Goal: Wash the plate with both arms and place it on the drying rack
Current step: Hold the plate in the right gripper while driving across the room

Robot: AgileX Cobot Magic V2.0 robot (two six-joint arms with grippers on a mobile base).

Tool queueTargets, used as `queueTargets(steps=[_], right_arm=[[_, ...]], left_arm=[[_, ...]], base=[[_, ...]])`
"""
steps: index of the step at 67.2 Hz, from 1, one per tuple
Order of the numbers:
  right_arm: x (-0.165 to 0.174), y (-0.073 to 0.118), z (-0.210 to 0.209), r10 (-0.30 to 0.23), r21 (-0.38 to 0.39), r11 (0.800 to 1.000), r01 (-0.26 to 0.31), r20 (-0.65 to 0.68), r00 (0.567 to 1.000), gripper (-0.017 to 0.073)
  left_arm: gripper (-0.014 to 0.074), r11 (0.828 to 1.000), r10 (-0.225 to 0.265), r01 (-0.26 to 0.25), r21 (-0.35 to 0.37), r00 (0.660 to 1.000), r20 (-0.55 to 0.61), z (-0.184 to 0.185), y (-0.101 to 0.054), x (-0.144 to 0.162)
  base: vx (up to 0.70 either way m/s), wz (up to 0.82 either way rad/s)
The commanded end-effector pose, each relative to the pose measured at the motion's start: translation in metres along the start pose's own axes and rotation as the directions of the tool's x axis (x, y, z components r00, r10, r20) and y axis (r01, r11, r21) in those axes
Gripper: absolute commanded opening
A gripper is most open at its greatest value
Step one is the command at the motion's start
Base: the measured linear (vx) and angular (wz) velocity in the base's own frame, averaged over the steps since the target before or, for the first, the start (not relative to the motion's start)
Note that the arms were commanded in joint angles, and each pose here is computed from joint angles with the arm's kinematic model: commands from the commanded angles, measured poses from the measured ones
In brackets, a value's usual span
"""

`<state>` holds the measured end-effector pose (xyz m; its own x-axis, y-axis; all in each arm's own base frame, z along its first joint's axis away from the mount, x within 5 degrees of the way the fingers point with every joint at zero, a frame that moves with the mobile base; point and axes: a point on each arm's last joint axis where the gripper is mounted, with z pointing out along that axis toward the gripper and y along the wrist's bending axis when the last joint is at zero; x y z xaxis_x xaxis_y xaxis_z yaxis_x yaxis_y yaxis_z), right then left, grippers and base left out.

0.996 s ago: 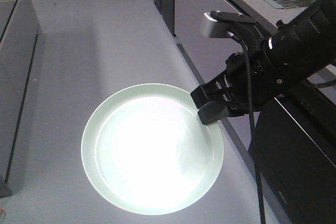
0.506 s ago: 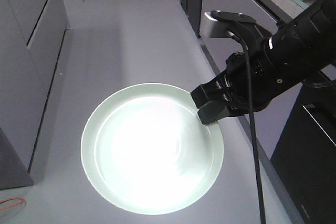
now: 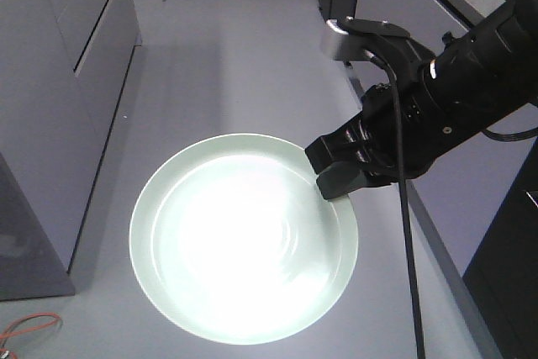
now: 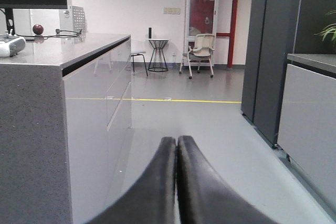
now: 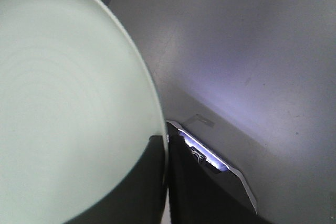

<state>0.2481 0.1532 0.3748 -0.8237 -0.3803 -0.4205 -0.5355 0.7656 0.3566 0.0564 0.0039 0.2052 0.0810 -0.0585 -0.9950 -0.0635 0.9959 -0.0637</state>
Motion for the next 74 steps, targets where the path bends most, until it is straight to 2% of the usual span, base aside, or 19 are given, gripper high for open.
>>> queueTargets(steps=[1,74], right_arm=[[0.0028,0.0108,-0.0192,-0.025,-0.029,0.999,0.026,0.040,0.999,-0.0004],[0.0028,0.0108,-0.0192,-0.025,-0.029,0.999,0.026,0.040,0.999,-0.0004]], left_arm=[[-0.0007,1.000,-0.012,0.011,0.010,0.993,0.116,-0.0026,-0.0010,-0.0170],[-0.0007,1.000,-0.012,0.011,0.010,0.993,0.116,-0.0026,-0.0010,-0.0170]], base=[[0.09,0.14],[0.13,0.07]])
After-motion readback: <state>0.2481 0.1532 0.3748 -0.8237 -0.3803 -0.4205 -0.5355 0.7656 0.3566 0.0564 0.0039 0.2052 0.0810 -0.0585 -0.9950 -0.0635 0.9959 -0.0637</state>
